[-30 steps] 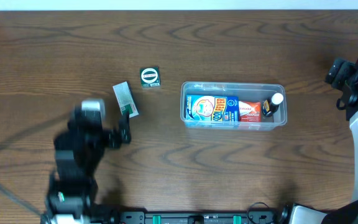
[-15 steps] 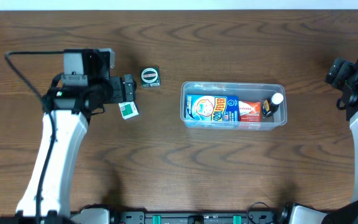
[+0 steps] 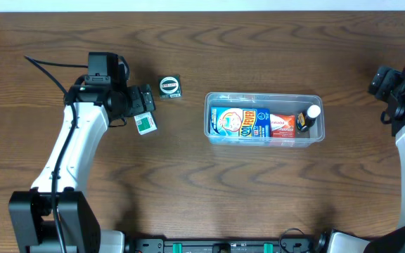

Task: Pack container
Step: 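Move the left gripper to the white-green medicine box and grasp it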

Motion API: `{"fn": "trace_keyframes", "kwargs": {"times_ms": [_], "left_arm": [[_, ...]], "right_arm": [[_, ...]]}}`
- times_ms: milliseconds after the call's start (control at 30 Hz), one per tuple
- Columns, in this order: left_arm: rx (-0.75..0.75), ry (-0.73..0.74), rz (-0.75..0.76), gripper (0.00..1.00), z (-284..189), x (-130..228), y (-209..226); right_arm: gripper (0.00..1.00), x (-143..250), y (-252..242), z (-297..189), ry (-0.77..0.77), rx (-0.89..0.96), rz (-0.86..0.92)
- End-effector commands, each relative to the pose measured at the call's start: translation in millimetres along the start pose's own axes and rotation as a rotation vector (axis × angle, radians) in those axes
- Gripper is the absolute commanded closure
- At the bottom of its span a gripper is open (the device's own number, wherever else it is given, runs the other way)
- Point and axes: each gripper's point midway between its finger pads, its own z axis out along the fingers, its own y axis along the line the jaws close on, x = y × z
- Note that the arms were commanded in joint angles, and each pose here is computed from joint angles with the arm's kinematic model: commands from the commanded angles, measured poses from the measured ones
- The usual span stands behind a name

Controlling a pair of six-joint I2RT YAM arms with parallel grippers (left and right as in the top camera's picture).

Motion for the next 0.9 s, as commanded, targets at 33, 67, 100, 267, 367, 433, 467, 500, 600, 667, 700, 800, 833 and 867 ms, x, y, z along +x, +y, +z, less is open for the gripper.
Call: {"fn": "trace_keyframes", "kwargs": {"times_ms": [33, 67, 100, 267, 367, 433, 467, 500, 600, 667, 700, 800, 833, 867], "left_arm": [[-0.125, -0.026, -0.119, 0.01, 7.2, -7.6, 22.3], [-0.130, -0.020, -0.134, 0.01, 10.6, -6.8, 23.1], [-0.132, -0.012, -0.143, 0.00, 14.6, -5.6, 22.9], [-0.130, 0.017, -0.129, 0.04, 41.8, -1.5, 12.4], [-0.146, 0.019, -0.132, 0.04, 56.1, -0.4, 9.0], [-0.196, 0.002, -0.148, 0.04, 60.9, -1.8, 15.3], [-0.224, -0.007, -0.146, 0.04, 62.5, -2.9, 19.9], [-0.242, -0.013, -0.145, 0.04, 63.6, -4.0, 23.1], [-0.246, -0.020, -0.144, 0.04, 67.0, -5.7, 24.1], [-0.247, -0.016, -0.141, 0.04, 70.3, -5.0, 23.8], [-0.249, -0.013, -0.138, 0.04, 71.5, -4.4, 24.1], [-0.255, 0.004, -0.137, 0.04, 80.0, -1.0, 25.9], [-0.253, 0.010, -0.137, 0.04, 83.4, 0.1, 25.8], [-0.250, 0.017, -0.133, 0.04, 88.2, 1.3, 25.6]], "right_arm": [[0.01, -8.5, -5.3, -6.2, -0.024, 0.011, -0.001], [0.01, -8.6, -5.3, -6.2, -0.025, 0.011, -0.001], [0.01, -8.6, -5.3, -6.2, -0.025, 0.011, -0.001], [0.01, -8.5, -5.2, -6.3, -0.024, 0.011, -0.001], [0.01, -8.6, -5.3, -6.2, -0.025, 0.011, -0.001], [0.01, -8.6, -5.3, -6.2, -0.025, 0.011, -0.001], [0.01, -8.5, -5.3, -6.2, -0.024, 0.011, -0.001], [0.01, -8.5, -5.3, -6.2, -0.024, 0.011, -0.001], [0.01, -8.6, -5.3, -6.2, -0.025, 0.011, -0.001], [0.01, -8.6, -5.3, -6.2, -0.025, 0.011, -0.001], [0.01, -8.5, -5.2, -6.3, -0.024, 0.011, -0.001], [0.01, -8.5, -5.3, -6.2, -0.024, 0.011, -0.001], [0.01, -8.5, -5.3, -6.2, -0.024, 0.011, -0.001], [0.01, -8.6, -5.3, -6.2, -0.025, 0.011, -0.001]]}}
